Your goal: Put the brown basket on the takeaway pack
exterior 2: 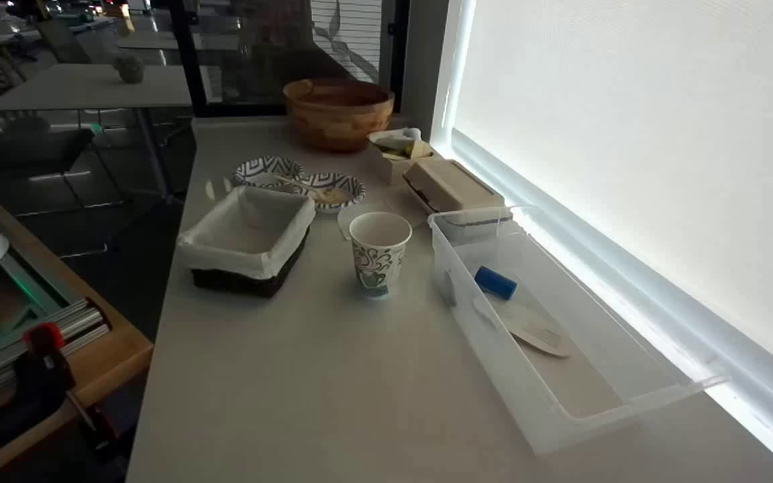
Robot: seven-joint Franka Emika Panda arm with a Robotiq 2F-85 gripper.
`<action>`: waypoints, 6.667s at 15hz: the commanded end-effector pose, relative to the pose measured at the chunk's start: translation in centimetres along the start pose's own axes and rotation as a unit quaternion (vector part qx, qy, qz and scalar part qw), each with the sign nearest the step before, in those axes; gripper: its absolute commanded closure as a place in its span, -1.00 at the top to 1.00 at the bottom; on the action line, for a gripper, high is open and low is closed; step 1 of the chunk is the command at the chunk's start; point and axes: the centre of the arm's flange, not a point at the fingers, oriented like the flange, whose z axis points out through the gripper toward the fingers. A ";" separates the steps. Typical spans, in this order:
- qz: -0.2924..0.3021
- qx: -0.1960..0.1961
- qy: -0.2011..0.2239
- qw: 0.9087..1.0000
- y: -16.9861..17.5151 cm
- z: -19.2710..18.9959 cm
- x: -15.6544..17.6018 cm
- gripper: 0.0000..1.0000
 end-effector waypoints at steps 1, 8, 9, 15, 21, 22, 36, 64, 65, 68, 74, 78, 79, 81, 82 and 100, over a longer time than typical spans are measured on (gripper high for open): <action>0.000 0.000 0.000 1.000 0.0 0.0 0.0 1.00; 0.000 0.000 0.000 1.000 0.0 0.0 0.0 1.00; 0.000 0.000 0.000 1.000 0.0 0.0 0.0 1.00; 0.037 0.007 -0.001 0.999 -0.3 0.3 0.1 1.00; 0.152 0.085 0.019 0.985 -3.2 4.1 -0.5 1.00; 0.179 0.090 0.019 0.980 -3.2 4.9 -0.9 1.00; 0.291 0.069 -0.004 0.954 -1.0 16.3 -3.2 1.00; 0.503 -0.046 -0.005 0.863 4.6 29.4 -8.9 1.00; 0.503 -0.058 0.002 0.862 5.1 29.7 -8.9 1.00; 0.498 -0.075 0.014 0.864 6.0 30.9 -8.8 1.00; 0.489 -0.068 0.070 0.867 7.5 33.1 -8.2 0.22; 0.487 -0.055 0.084 0.867 8.1 34.5 -8.0 -0.43; 0.484 -0.048 0.090 0.869 8.0 34.7 -7.8 -0.56; 0.480 -0.041 0.102 0.870 7.9 34.7 -7.5 -0.57; 0.479 -0.036 0.108 0.870 7.9 34.6 -7.4 -0.55; 0.493 0.023 0.111 0.863 7.0 36.1 -7.3 -0.46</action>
